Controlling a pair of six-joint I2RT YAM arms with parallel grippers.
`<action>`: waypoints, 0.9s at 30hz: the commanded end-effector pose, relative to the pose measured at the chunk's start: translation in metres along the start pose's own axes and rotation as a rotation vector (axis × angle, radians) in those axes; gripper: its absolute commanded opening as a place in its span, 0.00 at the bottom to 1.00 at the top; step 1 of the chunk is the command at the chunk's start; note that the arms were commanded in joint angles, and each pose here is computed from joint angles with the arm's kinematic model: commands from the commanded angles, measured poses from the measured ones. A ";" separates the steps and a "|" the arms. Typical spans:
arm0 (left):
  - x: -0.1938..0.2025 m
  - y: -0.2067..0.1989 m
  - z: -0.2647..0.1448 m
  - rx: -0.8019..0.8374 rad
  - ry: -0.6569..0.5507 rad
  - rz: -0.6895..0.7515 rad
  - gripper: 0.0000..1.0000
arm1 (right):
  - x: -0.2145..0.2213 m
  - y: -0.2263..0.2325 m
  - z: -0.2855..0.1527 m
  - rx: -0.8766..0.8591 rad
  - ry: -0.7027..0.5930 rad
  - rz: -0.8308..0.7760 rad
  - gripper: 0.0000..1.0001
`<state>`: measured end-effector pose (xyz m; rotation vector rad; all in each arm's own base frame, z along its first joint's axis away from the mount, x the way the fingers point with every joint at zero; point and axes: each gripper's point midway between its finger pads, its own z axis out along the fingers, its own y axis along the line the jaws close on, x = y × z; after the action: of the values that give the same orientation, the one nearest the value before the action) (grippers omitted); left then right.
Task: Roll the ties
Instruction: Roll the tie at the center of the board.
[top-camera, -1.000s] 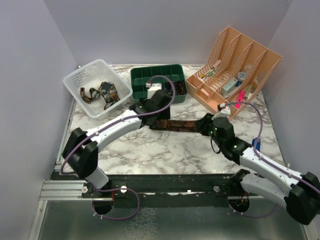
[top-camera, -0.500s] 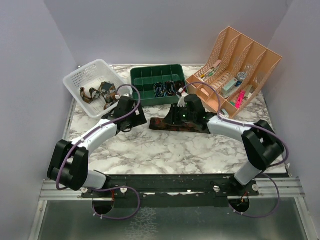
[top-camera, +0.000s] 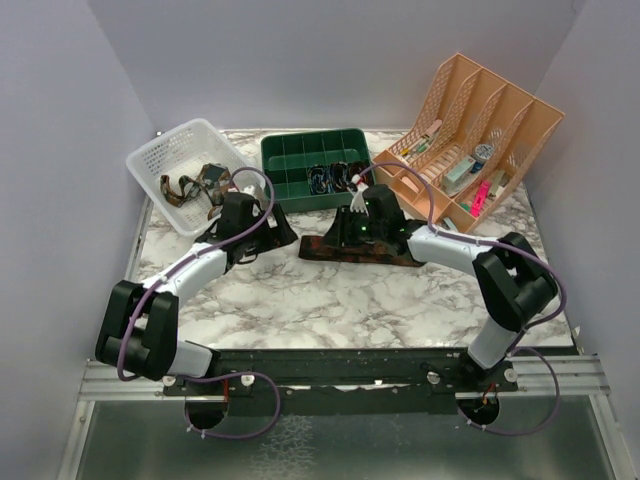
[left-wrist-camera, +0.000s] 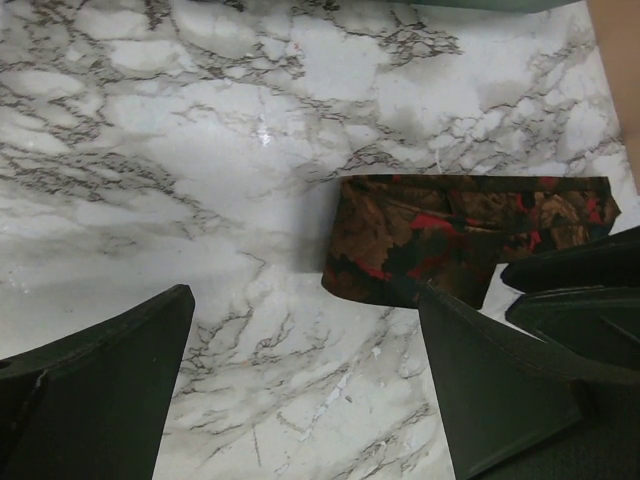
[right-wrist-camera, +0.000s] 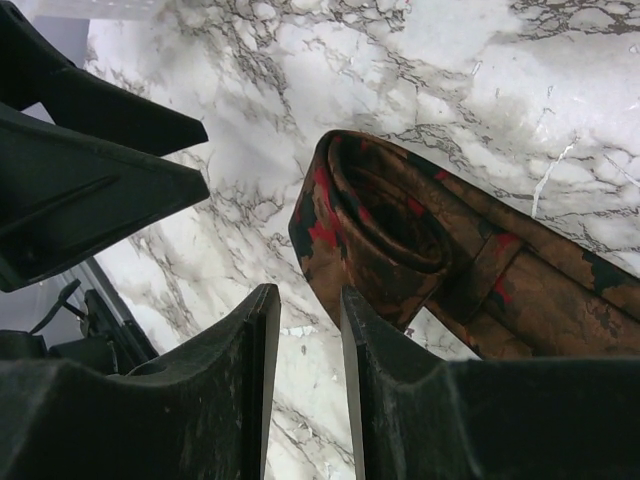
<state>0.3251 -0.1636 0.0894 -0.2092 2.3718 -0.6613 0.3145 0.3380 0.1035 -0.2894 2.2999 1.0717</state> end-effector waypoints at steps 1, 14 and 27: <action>-0.001 -0.018 0.006 0.125 0.008 0.046 0.94 | 0.015 -0.009 0.006 0.030 0.050 0.027 0.36; 0.016 -0.022 0.026 0.244 0.008 0.052 0.93 | 0.022 -0.028 0.014 0.084 0.044 0.021 0.36; 0.018 -0.023 0.022 0.256 0.003 0.087 0.94 | 0.026 -0.031 0.014 0.090 0.051 0.026 0.37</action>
<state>0.3254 -0.1931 0.0677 -0.0541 2.3057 -0.8766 0.3141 0.3328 0.0752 -0.2561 2.3708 1.0211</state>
